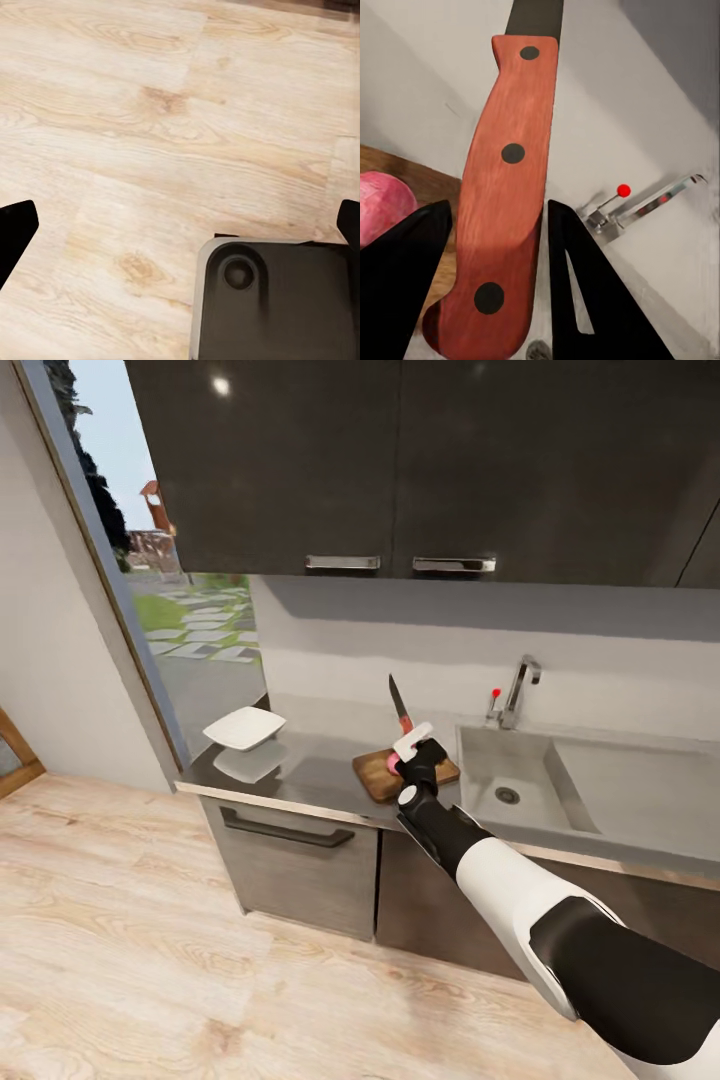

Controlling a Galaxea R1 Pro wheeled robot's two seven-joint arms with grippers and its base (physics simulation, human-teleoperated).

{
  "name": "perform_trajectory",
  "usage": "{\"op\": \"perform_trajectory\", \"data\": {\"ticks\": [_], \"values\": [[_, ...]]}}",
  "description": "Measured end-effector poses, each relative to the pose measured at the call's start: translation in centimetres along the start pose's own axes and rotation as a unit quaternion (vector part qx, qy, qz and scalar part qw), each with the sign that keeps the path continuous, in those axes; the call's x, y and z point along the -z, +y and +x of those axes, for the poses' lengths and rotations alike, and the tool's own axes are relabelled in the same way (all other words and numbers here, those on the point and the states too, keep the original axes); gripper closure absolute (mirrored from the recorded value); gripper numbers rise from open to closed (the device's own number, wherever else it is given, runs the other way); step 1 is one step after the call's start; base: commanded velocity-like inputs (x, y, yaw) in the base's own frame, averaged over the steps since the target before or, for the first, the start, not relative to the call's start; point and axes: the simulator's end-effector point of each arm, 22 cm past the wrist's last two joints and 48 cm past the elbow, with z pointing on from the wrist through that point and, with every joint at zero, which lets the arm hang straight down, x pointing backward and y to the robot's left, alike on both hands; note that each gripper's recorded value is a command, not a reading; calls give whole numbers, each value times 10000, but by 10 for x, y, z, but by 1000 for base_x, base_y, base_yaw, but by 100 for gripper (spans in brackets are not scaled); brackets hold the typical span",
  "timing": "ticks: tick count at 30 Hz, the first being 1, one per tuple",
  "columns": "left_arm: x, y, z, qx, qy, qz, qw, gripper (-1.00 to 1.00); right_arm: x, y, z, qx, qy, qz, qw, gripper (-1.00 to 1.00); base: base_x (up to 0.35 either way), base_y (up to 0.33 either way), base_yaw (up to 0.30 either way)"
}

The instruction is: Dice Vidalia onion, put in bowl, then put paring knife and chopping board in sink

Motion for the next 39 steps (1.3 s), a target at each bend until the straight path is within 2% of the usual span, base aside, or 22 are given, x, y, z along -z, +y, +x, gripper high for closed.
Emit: {"op": "perform_trajectory", "data": {"ticks": [2, 3, 4, 9, 15, 19, 25, 33, 35, 39], "values": [[0, 0, 0, 0, 0, 0, 10000, -100, 0, -2, -1, 241, -49, 49, 9997, 100, 0, -178, 2], [0, 0, 0, 3, -2, -1, 10000, -100, 0, -5, 0, 554, -41, 117, 9984, 100, 0, -272, 0], [0, 0, 0, 0, 2, 3, 10000, -100, 0, -4, 2, 613, -13, 120, 9980, 100, 0, -267, 0], [1, 0, 3, -8, 35, -2, 10000, -100, 0, 0, 16, 786, 138, 83, 9968, 100, 0, -236, 0], [3, -3, 6, 1, 70, 19, 10000, -100, 0, 4, 26, 861, 237, 25, 9960, 100, 0, -263, 0], [3, -5, 6, 18, 72, 20, 10000, -100, 2, 10, 32, 1061, 252, -38, 9940, 100, 0, -68, 0], [3, -5, 6, 20, 73, 21, 10000, -100, 5, 20, 37, 1544, 330, -148, 9873, 100, 0, -11, 0], [3, -5, 6, 21, 74, 23, 10000, -100, 7, 29, 36, 1725, 307, -307, 9841, 100, 6, 5, 0], [3, -5, 5, 21, 67, 25, 10000, -100, 10, 42, 35, 1834, 260, -568, 9811, 100, 93, 133, 0], [1, -6, 3, 24, 47, 26, 10000, -100, 14, 63, 38, 1871, 263, -1046, 9764, 100, 116, 156, 0]]}}
